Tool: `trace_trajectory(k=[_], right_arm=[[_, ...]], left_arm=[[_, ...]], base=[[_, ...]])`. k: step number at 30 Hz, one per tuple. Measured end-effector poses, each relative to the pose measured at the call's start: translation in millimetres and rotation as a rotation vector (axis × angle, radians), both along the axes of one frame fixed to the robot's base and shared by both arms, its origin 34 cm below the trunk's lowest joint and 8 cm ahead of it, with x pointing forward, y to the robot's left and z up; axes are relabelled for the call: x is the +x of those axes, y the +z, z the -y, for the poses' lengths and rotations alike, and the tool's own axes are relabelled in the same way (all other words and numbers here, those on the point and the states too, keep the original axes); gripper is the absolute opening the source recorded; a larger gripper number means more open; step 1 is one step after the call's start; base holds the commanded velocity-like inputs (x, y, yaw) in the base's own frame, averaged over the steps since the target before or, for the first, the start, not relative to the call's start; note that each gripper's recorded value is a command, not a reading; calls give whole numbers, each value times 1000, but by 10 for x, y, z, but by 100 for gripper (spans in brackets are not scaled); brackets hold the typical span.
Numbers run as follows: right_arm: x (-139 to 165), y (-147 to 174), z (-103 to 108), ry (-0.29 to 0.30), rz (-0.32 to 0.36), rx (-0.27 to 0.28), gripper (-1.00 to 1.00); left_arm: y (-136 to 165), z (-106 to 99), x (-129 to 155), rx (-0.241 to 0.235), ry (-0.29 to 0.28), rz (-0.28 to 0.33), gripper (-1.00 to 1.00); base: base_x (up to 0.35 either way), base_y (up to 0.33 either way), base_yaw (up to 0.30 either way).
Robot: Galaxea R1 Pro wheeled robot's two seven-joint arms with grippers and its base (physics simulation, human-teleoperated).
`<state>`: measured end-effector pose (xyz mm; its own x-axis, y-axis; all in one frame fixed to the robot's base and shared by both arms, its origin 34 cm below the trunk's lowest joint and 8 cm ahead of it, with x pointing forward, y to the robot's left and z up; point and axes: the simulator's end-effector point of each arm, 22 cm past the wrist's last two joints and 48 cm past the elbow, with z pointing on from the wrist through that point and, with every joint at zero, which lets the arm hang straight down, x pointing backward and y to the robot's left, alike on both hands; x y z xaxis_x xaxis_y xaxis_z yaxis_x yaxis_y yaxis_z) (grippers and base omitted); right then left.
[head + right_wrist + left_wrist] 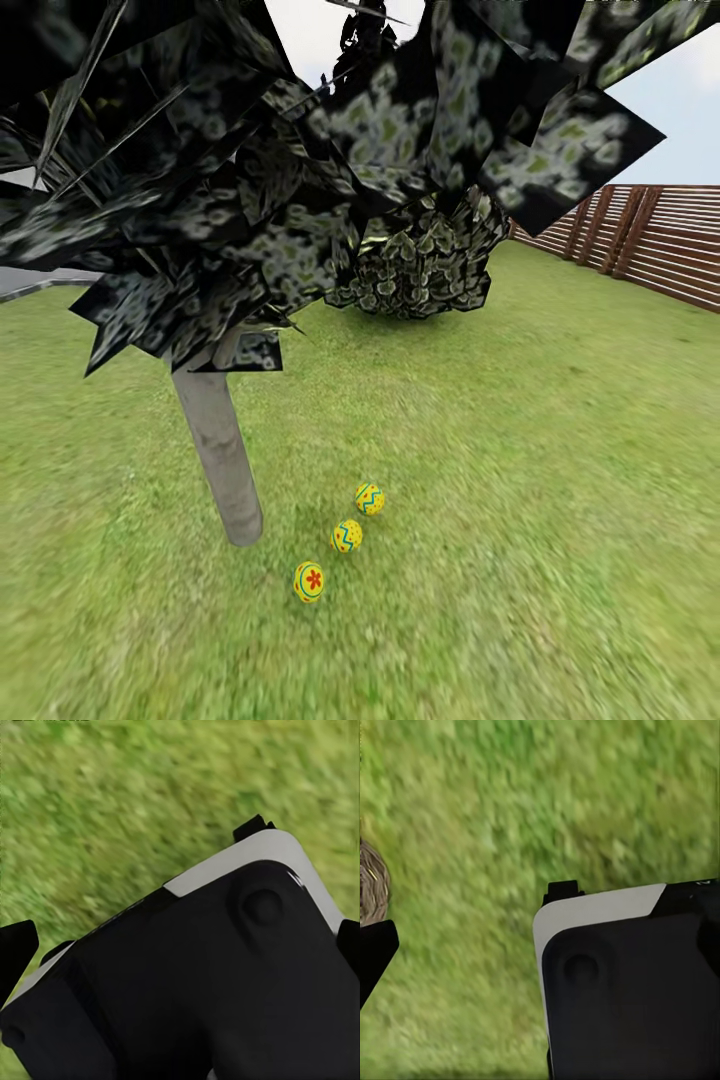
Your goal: Take the three Easter eggs out of the wicker basket on the lawn in the garden, then place them on the lawn next to a single tree (choose any tree) so that all three eggs are next to the same tree and none are left in the basket.
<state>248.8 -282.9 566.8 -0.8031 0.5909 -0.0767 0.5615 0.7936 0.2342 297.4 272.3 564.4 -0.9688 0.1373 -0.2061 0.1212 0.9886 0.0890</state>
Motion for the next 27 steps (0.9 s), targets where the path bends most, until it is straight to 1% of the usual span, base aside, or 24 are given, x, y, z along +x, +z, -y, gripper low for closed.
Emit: trace_trajectory(k=[6, 9, 15, 19, 27], right_arm=[[-19, 64, -32, 4, -1, 4, 100], [-27, 95, -39, 4, -1, 5, 100], [-46, 154, -123, 5, -1, 16, 100], [-61, 193, -142, 4, -1, 19, 100], [-228, 257, -203, 5, -32, 34, 100]], left_arm=[[62, 8, -36, -1, -2, -4, 100], [83, 13, -141, -2, -1, -15, 100], [137, 13, -225, -3, 0, -24, 100], [174, 11, -260, -2, -1, -28, 100], [233, 12, -461, -3, 2, -53, 100]], base=[[0, 0, 0], [0, 0, 0], [0, 0, 0], [0, 0, 0], [0, 0, 0]])
